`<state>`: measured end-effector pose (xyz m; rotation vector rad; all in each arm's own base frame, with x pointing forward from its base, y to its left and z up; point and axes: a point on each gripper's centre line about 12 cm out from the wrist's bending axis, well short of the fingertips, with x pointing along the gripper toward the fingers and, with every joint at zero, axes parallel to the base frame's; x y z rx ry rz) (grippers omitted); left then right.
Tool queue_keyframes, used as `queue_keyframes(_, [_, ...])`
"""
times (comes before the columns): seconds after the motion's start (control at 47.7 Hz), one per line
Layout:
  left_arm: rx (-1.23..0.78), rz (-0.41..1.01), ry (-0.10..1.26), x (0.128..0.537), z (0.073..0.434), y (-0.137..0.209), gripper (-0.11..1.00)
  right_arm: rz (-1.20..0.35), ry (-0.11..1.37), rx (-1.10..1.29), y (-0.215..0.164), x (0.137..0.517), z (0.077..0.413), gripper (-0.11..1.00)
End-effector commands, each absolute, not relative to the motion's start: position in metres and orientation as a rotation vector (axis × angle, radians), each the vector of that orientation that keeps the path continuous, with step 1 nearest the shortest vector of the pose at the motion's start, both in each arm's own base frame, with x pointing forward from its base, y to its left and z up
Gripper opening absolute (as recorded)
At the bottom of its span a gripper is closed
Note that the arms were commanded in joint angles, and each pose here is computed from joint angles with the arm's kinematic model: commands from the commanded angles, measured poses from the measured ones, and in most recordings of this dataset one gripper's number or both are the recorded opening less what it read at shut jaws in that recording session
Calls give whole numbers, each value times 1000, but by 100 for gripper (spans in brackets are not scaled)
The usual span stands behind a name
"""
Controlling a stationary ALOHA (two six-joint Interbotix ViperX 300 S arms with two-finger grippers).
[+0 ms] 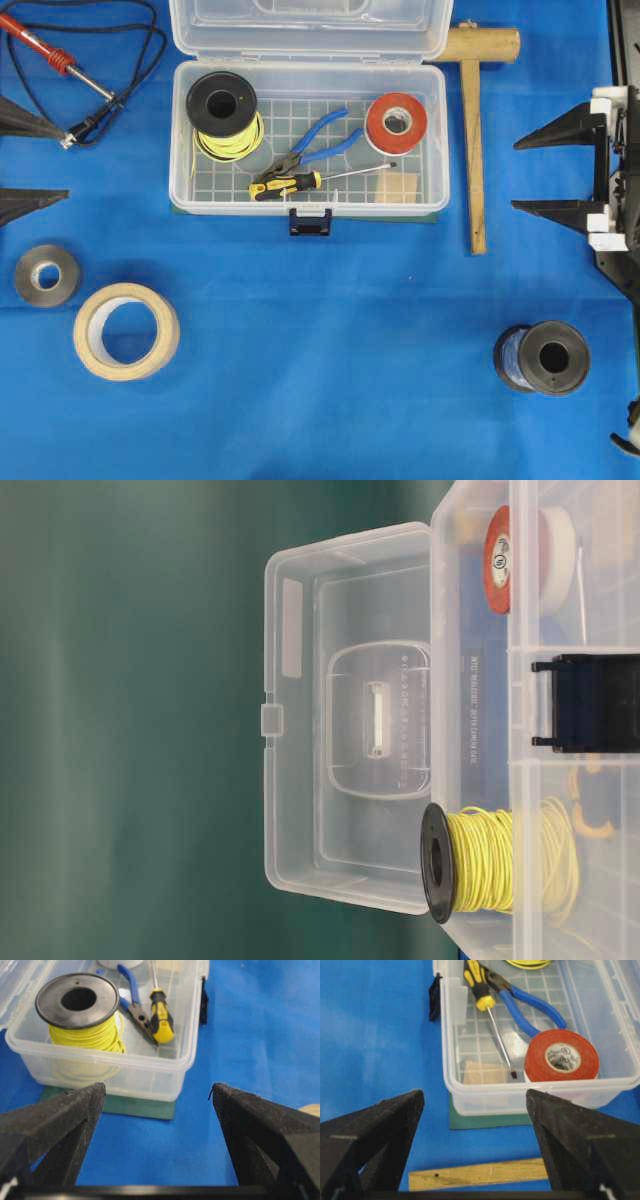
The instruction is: Open the tool box with both arms.
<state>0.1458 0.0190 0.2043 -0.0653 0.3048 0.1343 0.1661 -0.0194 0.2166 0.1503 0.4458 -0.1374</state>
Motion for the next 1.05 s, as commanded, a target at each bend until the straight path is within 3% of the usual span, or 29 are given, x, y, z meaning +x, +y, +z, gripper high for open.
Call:
queue_keyframes(0.0, [-67,133,283,147,210,19,90,-136,419,156,-20,169,222,82])
queue_keyframes(1.027, [-64,133,285,147,210,19,90,-137,423,150,-20,169,222,82])
